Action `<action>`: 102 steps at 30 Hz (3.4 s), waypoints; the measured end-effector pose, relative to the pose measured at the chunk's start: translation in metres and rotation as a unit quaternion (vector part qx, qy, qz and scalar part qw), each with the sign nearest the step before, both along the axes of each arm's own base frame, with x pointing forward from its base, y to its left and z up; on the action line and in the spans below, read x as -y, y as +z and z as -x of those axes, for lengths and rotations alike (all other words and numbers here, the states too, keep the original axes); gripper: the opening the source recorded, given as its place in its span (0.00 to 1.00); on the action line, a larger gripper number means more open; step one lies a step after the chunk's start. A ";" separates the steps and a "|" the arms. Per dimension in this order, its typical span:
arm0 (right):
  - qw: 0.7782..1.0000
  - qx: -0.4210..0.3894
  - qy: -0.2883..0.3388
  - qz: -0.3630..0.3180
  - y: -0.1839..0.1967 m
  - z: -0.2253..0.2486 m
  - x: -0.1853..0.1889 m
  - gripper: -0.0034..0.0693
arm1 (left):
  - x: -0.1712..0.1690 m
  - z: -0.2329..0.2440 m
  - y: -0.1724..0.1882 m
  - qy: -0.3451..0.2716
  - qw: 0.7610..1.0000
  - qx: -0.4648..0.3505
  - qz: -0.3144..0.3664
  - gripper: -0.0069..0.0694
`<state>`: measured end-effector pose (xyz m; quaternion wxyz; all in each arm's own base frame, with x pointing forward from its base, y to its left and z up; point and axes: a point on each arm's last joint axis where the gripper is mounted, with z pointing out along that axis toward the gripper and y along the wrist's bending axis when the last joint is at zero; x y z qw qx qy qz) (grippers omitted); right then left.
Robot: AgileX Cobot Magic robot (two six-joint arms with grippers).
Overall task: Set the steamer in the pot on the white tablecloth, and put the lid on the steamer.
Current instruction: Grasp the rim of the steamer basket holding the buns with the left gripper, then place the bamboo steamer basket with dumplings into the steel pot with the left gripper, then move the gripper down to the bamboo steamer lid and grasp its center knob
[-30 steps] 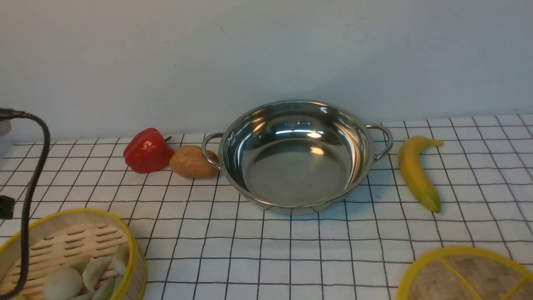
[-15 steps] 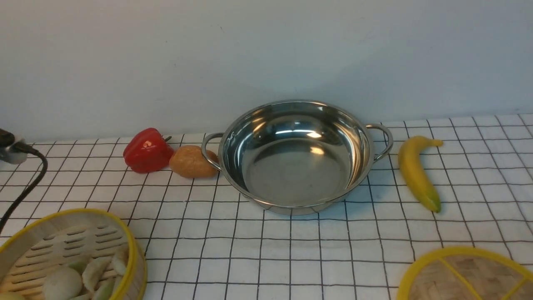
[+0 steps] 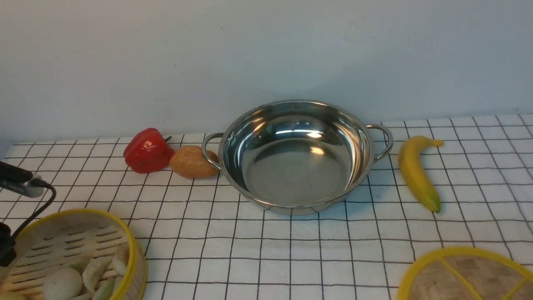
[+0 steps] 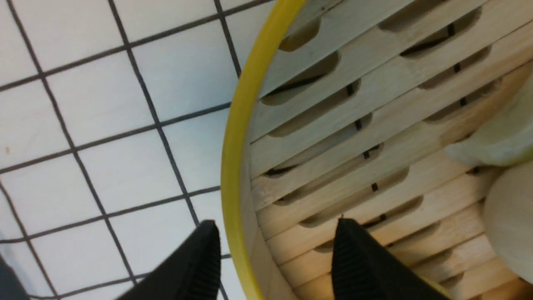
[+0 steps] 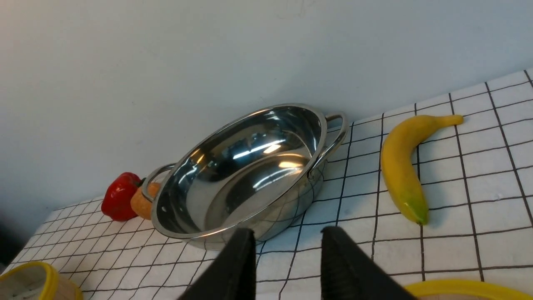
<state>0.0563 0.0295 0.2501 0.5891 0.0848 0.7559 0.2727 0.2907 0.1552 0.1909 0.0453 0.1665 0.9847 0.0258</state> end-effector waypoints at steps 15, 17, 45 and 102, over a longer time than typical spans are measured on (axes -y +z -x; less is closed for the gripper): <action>1.000 0.008 0.007 0.012 0.001 0.000 -0.001 0.38 | -0.011 -0.014 -0.034 -0.005 1.000 0.005 -0.024 0.45; 1.000 0.009 0.007 0.011 0.001 0.000 -0.001 0.38 | -0.011 -0.015 -0.034 -0.001 1.000 0.008 -0.021 0.32; 1.000 0.010 0.007 0.009 0.002 0.000 -0.001 0.38 | 0.103 -0.117 0.091 0.121 0.983 0.082 0.113 0.15; 0.998 0.027 0.051 0.031 0.004 -0.001 -0.005 0.38 | 0.276 -0.168 0.185 -0.035 0.949 0.273 0.155 0.79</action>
